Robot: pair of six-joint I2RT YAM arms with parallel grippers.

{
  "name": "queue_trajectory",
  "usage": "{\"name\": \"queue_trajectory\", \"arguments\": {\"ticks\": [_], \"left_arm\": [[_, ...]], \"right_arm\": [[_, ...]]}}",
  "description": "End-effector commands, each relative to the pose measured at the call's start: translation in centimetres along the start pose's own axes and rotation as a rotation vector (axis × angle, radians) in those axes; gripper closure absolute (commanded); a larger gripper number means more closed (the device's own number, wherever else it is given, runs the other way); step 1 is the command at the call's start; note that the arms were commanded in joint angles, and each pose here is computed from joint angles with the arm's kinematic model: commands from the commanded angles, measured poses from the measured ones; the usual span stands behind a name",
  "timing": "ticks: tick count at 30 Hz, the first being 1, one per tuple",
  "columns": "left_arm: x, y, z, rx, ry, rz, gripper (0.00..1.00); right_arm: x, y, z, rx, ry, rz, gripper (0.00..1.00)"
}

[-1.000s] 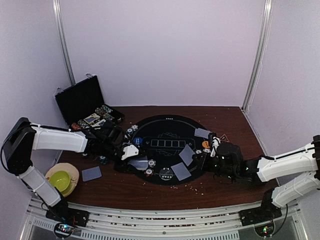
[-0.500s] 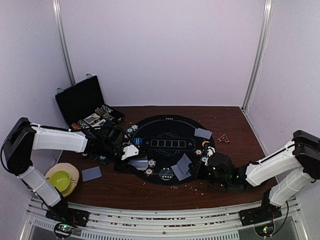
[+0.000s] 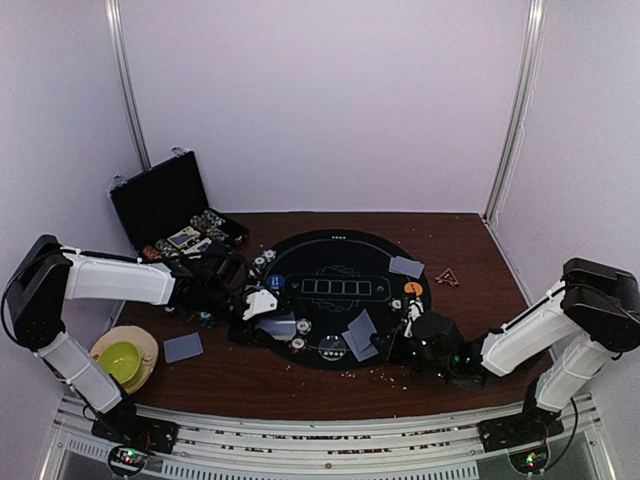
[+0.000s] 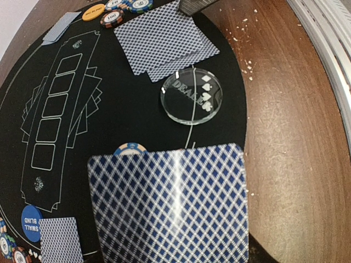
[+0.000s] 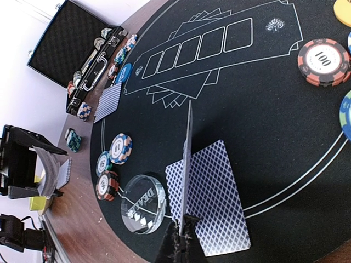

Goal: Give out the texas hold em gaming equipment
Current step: Distribute the poker card in the dealer area.

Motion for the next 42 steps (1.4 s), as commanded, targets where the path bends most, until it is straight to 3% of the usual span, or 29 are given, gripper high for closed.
{"name": "queue_trajectory", "arguments": {"ticks": [1, 15, 21, 34, 39, 42], "left_arm": [[-0.9, 0.4, 0.0, -0.013, -0.033, 0.016, 0.48], [-0.8, 0.4, 0.1, -0.010, -0.029, 0.013, 0.48], [-0.8, 0.4, 0.2, -0.010, -0.030, 0.013, 0.48], [-0.9, 0.4, 0.1, -0.009, -0.032, 0.014, 0.48], [-0.8, 0.4, 0.1, -0.010, -0.030, 0.013, 0.48], [-0.8, 0.5, 0.2, -0.010, -0.028, 0.012, 0.48]], "right_arm": [[0.4, 0.7, -0.3, -0.057, 0.011, 0.027, 1.00], [1.6, -0.2, -0.3, -0.031, 0.059, 0.035, 1.00], [2.0, -0.4, 0.0, 0.010, 0.089, 0.010, 0.83], [1.0, -0.9, -0.6, 0.133, 0.069, -0.050, 0.70], [0.2, -0.5, -1.2, 0.172, 0.052, -0.092, 0.57], [-0.7, 0.4, -1.5, 0.185, 0.036, -0.136, 0.44]]}}
Point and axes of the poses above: each gripper's point midway between its finger pads, its own z axis out along the fingers, its own y axis along the line the jaws close on, x = y × z, the point moved 5 cm from there along -z, back along the fingers, and after that the axes turned 11 degrees about -z, right-handed, at the moved point
